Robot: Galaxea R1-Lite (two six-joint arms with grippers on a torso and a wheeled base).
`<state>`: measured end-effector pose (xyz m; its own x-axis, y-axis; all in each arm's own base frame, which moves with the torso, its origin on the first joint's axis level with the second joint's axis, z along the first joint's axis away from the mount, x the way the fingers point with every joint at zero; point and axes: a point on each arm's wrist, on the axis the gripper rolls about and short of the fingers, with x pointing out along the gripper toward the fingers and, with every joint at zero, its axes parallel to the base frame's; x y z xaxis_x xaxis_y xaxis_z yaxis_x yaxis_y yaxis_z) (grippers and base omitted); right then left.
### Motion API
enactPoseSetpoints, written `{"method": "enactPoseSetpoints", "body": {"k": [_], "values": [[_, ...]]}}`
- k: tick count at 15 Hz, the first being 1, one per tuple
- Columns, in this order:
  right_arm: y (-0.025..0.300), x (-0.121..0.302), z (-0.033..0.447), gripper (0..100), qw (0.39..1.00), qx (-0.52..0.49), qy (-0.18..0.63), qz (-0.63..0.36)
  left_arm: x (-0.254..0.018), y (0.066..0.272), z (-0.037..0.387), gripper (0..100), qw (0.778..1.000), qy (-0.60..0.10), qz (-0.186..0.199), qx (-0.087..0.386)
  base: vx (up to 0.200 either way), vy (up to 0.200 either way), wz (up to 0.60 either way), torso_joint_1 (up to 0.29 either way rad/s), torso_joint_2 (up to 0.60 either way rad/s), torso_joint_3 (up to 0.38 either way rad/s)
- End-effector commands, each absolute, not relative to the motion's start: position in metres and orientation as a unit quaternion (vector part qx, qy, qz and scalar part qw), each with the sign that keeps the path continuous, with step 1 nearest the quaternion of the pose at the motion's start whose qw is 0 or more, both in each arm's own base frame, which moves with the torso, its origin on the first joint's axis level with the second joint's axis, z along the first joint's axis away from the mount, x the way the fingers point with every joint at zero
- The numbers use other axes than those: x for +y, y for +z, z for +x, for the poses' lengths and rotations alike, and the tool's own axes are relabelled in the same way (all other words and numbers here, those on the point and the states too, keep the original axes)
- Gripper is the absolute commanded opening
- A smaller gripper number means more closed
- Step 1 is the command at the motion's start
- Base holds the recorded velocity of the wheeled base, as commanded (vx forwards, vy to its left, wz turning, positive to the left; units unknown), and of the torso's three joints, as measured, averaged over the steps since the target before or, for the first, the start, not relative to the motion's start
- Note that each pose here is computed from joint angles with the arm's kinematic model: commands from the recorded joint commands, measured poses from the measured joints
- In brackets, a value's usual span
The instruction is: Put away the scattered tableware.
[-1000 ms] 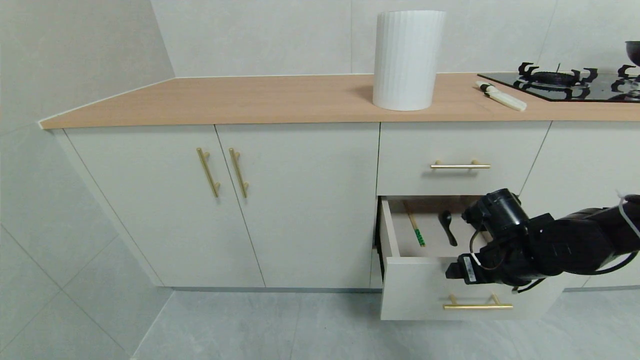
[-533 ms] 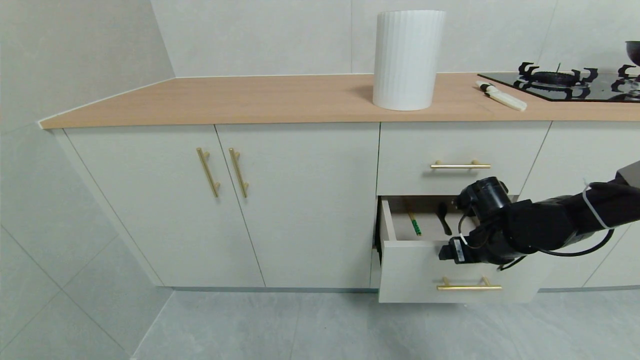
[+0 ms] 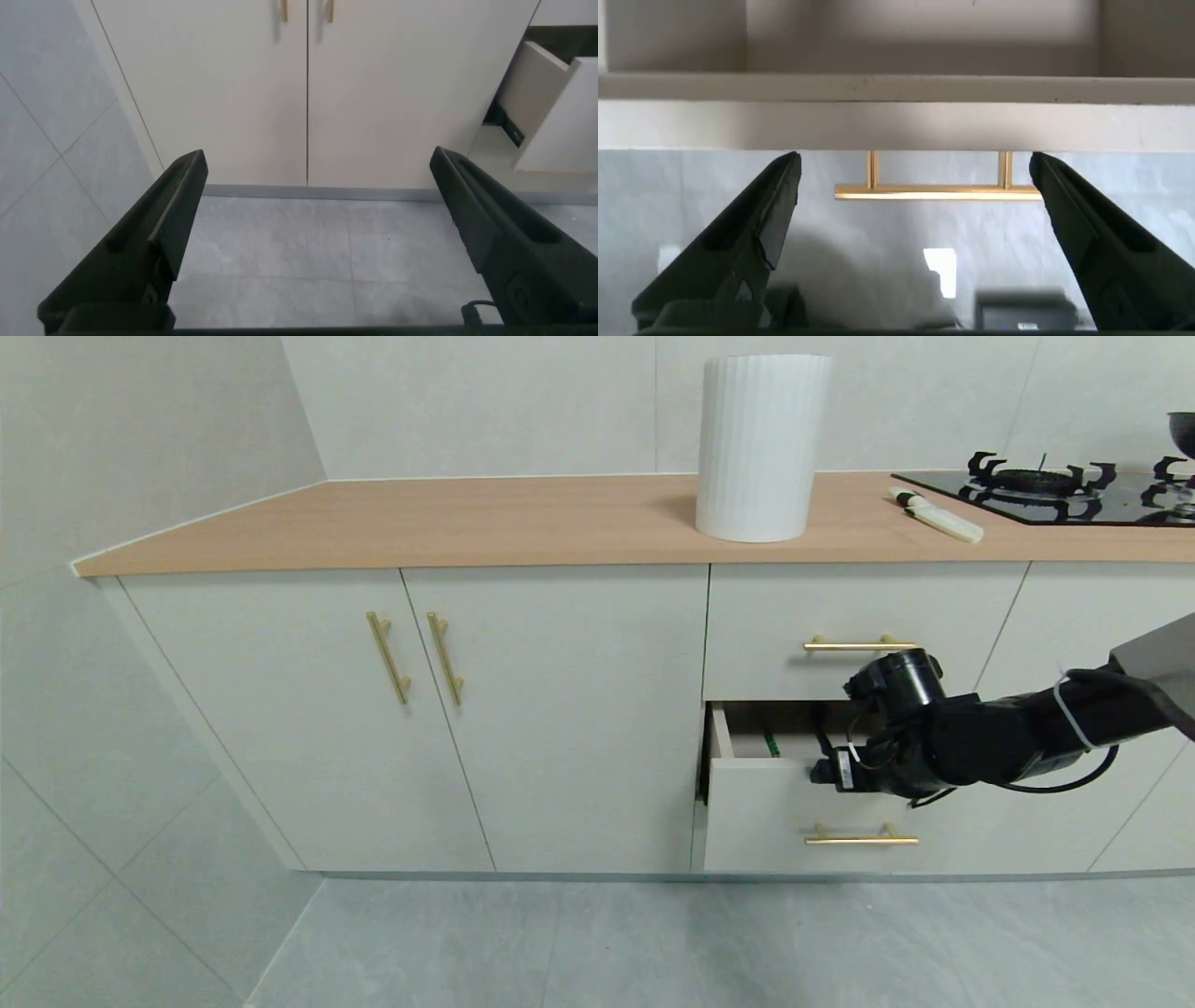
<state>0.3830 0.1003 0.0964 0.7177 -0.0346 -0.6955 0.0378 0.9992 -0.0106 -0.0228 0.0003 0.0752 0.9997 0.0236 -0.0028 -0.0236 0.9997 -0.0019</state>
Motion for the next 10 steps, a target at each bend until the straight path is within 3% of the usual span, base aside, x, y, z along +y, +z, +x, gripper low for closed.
{"method": "enactPoseSetpoints", "body": {"k": [1, 10], "values": [[0.083, 0.095, 0.391, 100, 0.926, 0.376, -0.029, 0.006, 0.000, 0.075, -0.023, 100, 1.000, 0.012, -0.002, 0.002, 0.000, 0.000, 0.00, 0.000, 0.00, 0.000], [0.053, 0.083, 0.425, 100, 0.959, 0.277, -0.043, 0.039, 0.000, 0.075, -0.023, 100, 1.000, 0.012, -0.002, 0.002, 0.000, 0.000, 0.00, 0.000, 0.00, 0.000]]}}
